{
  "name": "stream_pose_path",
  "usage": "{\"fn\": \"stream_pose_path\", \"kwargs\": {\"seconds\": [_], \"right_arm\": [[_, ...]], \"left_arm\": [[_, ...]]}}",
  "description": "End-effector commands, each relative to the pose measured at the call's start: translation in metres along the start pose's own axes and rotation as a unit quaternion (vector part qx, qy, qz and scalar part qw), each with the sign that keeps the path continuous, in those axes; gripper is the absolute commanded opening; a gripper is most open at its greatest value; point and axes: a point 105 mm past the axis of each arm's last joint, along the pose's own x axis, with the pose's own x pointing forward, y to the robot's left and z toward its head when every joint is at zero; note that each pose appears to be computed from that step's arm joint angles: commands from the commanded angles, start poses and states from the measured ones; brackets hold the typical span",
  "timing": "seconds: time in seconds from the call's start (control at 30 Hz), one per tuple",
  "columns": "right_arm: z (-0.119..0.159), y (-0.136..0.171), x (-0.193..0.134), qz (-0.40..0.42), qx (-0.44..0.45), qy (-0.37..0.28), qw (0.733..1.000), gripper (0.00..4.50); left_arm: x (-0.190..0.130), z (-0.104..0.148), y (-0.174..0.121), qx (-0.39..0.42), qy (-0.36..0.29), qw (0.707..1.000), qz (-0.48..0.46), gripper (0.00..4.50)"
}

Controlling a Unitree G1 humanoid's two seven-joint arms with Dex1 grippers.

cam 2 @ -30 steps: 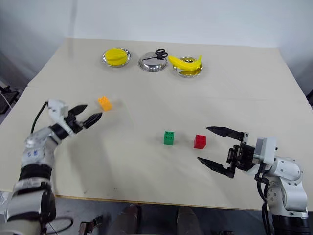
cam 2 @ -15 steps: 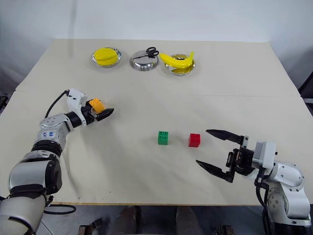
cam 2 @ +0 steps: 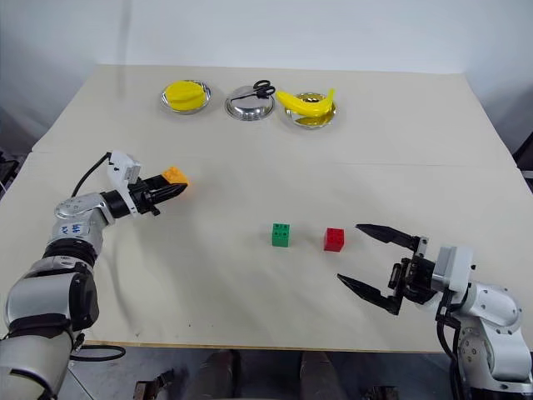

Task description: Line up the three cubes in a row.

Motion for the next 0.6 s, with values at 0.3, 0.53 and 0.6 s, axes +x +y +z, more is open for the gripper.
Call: {"fn": "stream_pose_path", "kwargs": {"seconds": [0.3,0.53,0.6], "right_arm": [[0.013,0.004,-0.024,0.025,0.004,0.048,0.999,4.5],[0.014,0.005,-0.018,0.033,0.013,0.041,0.999,4.5],[0.015,0.005,-0.017,0.033,0.013,0.039,0.999,4.5]], "left_arm": [[0.023,-0.021,-0.097,0.127,0.064,0.931,-0.335,1.5],[0.039,-0.028,-0.101,0.128,0.075,0.932,-0.332,1.5],[0.041,-0.028,-0.101,0.131,0.078,0.931,-0.332,1.5]]}}
